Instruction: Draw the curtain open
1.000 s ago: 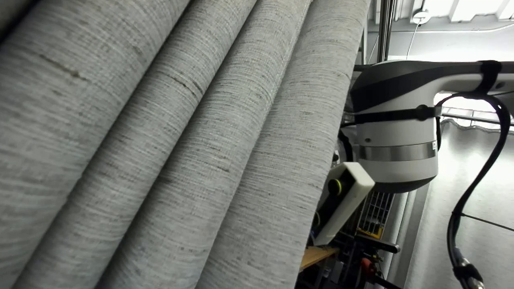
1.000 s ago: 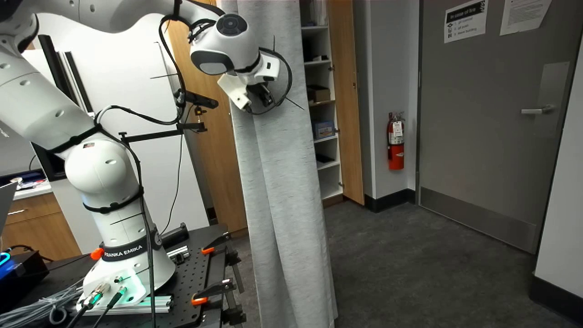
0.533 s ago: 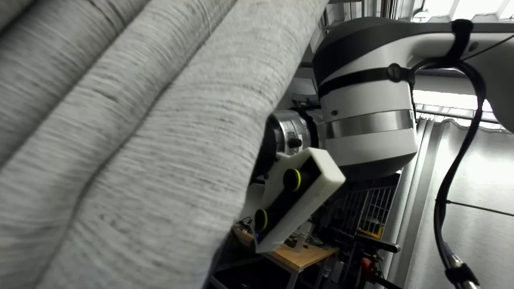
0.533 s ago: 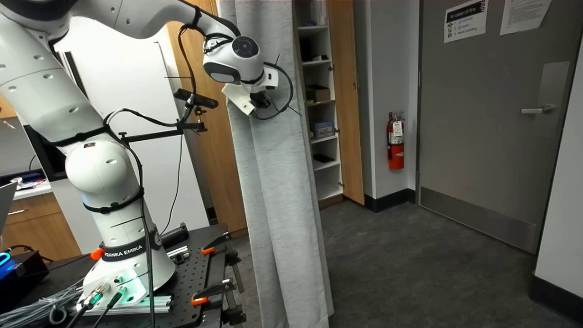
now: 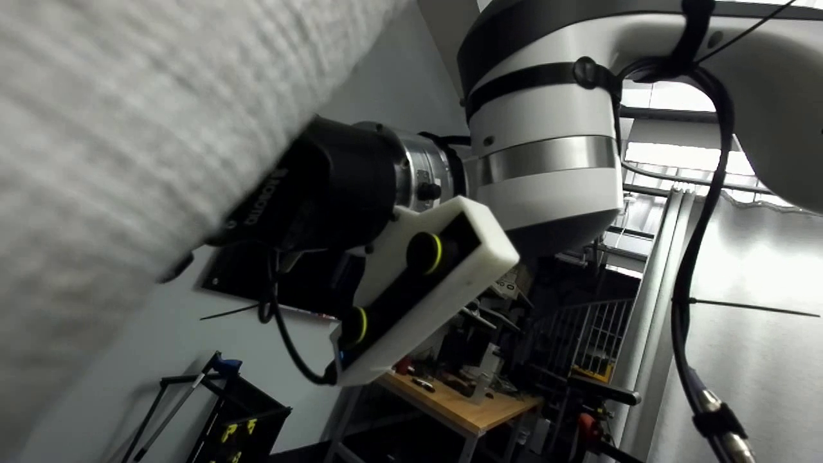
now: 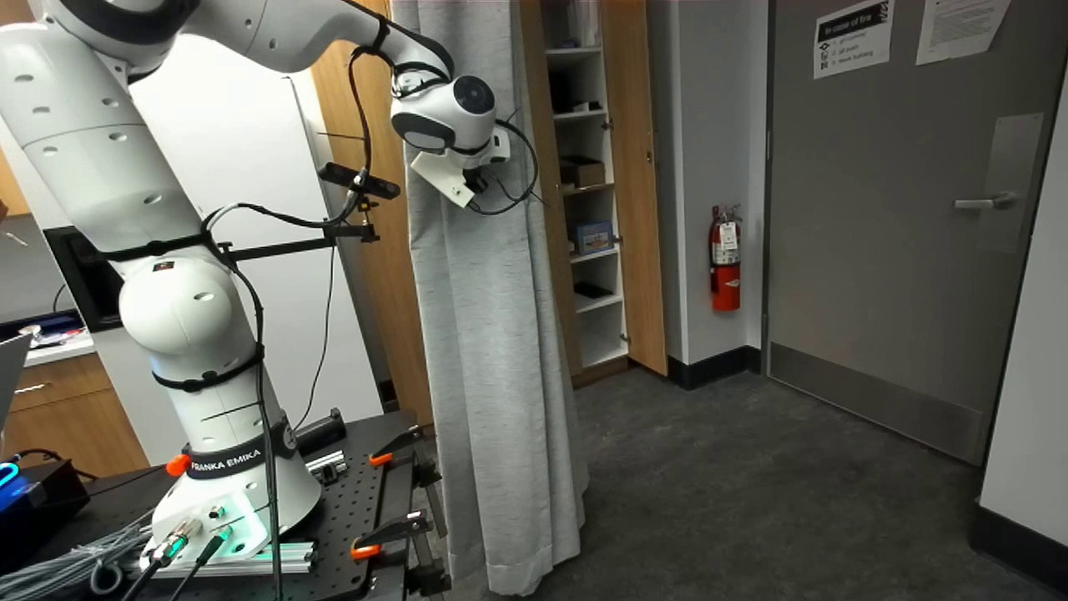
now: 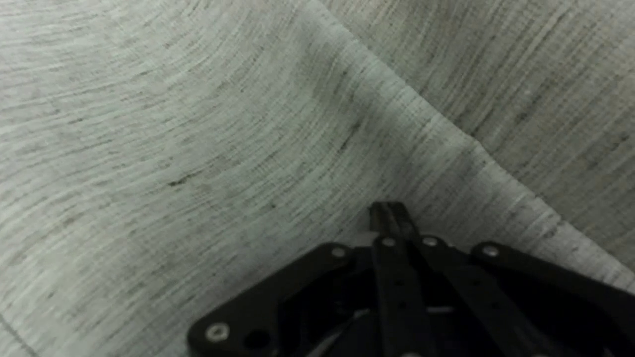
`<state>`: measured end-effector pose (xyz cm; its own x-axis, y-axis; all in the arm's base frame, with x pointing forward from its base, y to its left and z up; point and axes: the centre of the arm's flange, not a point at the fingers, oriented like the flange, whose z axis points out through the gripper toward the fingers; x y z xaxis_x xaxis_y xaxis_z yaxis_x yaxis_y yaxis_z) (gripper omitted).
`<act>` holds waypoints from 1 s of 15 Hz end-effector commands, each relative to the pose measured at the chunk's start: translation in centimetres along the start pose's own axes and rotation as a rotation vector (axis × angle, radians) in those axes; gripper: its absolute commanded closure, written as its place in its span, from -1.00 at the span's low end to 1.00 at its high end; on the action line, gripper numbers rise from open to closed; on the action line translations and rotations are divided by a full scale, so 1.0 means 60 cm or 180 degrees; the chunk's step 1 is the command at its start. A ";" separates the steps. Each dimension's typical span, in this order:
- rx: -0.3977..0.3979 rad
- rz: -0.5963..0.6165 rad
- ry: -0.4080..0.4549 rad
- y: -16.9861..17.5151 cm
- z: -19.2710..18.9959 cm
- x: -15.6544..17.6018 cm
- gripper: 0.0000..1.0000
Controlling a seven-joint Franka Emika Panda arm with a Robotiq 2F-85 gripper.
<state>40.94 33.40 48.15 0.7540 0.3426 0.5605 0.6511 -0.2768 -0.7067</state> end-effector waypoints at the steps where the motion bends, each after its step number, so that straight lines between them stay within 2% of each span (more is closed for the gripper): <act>1: 0.0326 -0.0131 -0.0153 0.000 0.034 0.017 1.00; 11: 0.0619 -0.0126 -0.0265 0.002 0.041 0.021 1.00; 13: 0.0578 -0.0250 -0.0310 0.004 0.039 0.029 1.00; 15: 0.0335 -0.0579 -0.0549 0.009 0.033 0.042 1.00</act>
<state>41.77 34.75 47.71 0.6970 0.4374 0.5682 0.6758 -0.1357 -0.7245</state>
